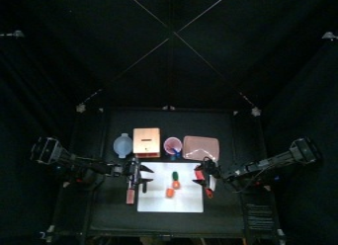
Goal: Place carrot top and bottom onto plate
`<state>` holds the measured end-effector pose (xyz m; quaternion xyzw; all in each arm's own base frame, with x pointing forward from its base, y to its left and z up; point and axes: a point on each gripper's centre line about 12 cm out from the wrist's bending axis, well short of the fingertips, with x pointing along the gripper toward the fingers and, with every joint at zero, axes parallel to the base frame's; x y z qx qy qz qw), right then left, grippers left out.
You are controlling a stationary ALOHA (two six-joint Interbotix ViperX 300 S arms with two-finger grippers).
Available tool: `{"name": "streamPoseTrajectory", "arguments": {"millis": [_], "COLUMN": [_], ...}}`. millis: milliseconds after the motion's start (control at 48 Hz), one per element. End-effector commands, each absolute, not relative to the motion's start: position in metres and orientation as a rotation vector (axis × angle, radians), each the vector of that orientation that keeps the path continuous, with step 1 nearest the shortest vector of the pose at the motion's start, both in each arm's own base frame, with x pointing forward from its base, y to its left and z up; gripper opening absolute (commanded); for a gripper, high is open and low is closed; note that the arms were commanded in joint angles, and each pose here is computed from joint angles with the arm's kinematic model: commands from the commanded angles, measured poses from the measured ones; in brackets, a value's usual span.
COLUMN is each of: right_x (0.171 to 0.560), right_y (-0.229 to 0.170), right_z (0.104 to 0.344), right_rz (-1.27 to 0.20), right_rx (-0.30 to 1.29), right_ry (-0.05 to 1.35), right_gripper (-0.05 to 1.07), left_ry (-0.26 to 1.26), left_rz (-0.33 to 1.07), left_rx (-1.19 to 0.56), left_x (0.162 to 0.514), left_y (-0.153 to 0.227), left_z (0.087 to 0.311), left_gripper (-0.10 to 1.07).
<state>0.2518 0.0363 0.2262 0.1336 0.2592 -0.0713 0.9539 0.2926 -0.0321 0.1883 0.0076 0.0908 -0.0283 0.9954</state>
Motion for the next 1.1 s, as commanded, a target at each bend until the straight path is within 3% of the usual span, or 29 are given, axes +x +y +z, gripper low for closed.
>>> {"name": "streamPoseTrajectory", "arguments": {"millis": [0, 438, 521, 604, 854, 1083], "right_x": [0.254, 0.260, 0.262, 0.264, 0.270, 0.298], "right_y": [0.037, 0.037, 0.037, 0.033, 0.015, 0.020], "right_z": [0.234, 0.241, 0.242, 0.239, 0.207, 0.194], "right_rz": [-0.138, -0.149, -0.167, -0.235, -0.474, -0.550], "right_rx": [0.286, 0.337, 0.439, 0.638, 1.094, 1.195], "right_ry": [0.507, 0.493, 0.505, 0.534, 0.641, 0.698], "right_gripper": [0.93, 0.93, 0.93, 0.93, 0.93, 0.93], "left_ry": [0.148, 0.136, 0.135, 0.132, 0.135, 0.174], "left_rz": [-0.054, -0.058, -0.058, -0.059, -0.058, -0.029], "left_rx": [0.015, 0.022, 0.022, 0.023, 0.022, 0.021], "left_x": [0.296, 0.298, 0.298, 0.299, 0.298, 0.290], "left_y": [-0.031, -0.032, -0.032, -0.032, -0.032, -0.022], "left_z": [0.197, 0.200, 0.200, 0.201, 0.200, 0.188], "left_gripper": [0.80, 0.80, 0.80, 0.80, 0.80, 0.80]}}
